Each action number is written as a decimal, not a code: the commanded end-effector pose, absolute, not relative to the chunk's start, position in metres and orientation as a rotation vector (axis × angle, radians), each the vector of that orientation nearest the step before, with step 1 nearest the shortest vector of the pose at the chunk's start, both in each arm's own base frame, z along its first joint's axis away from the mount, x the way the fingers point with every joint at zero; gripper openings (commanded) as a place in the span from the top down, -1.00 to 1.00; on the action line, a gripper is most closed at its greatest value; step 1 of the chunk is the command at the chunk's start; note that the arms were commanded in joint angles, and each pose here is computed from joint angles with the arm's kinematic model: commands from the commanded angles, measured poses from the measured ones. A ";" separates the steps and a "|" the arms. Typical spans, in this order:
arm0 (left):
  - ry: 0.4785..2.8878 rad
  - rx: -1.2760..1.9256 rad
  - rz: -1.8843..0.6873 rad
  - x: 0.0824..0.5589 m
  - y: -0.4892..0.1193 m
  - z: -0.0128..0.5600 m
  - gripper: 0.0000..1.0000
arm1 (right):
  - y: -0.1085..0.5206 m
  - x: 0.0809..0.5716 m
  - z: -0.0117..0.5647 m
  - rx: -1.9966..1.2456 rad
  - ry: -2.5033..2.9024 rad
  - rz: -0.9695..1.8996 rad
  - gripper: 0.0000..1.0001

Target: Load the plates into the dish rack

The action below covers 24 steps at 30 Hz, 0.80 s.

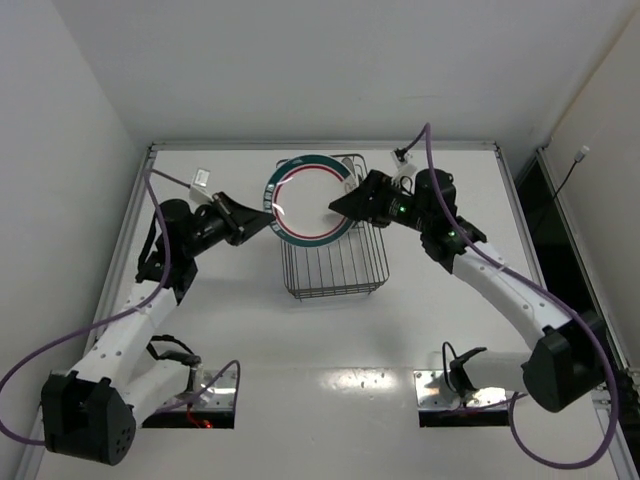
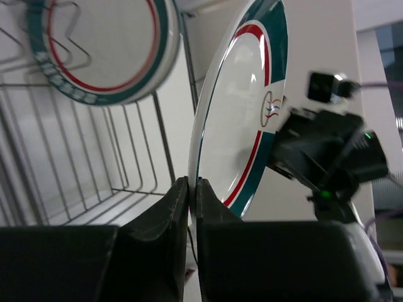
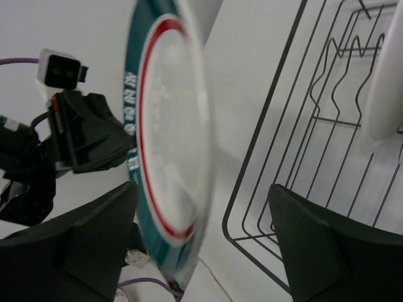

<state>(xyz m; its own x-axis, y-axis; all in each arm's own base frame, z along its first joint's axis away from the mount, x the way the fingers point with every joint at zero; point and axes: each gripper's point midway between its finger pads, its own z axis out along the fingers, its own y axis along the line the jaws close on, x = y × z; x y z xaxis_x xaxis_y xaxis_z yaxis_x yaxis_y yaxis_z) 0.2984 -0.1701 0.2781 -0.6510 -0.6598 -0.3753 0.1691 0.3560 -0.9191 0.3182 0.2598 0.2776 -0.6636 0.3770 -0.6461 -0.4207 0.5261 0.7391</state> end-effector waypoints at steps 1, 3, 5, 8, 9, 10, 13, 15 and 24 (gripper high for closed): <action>1.723 -0.304 -1.475 0.285 -0.190 0.327 1.00 | 0.268 0.318 0.275 -0.034 1.899 1.344 -0.53; 1.716 -0.268 -1.476 0.285 -0.197 0.331 1.00 | 0.267 0.319 0.274 -0.032 1.889 1.355 0.10; 1.785 -0.289 -1.412 0.288 -0.196 0.317 1.00 | 0.258 0.323 0.275 -0.014 1.895 1.295 1.00; 1.864 -0.263 -1.156 0.310 -0.172 0.304 0.97 | 0.235 0.331 0.286 0.045 1.909 1.104 1.00; 1.947 -0.236 -1.030 0.310 -0.160 0.295 0.95 | 0.229 0.336 0.298 0.020 1.897 1.012 1.00; 1.973 -0.279 -0.895 0.321 -0.142 0.287 0.78 | 0.215 0.337 0.287 0.080 1.961 0.868 1.00; 2.100 -0.321 -0.542 0.331 -0.098 0.259 0.42 | 0.190 0.346 0.290 0.117 1.980 0.621 1.00; 2.132 -0.342 -0.381 0.328 -0.075 0.249 0.24 | 0.183 0.355 0.297 0.128 1.957 0.458 1.00; 2.114 -0.438 -0.216 0.325 -0.032 0.238 -0.32 | 0.197 0.402 0.287 0.060 2.003 0.015 1.00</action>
<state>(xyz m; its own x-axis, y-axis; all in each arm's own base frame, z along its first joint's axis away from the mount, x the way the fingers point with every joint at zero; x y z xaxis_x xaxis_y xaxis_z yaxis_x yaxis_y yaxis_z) 0.3313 -0.0479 0.2364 -0.5134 -0.4248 -0.7457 -0.2024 0.9043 -0.3758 0.3828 0.2170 0.2767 -0.4680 0.1263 -0.8747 -0.0778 0.9800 0.1832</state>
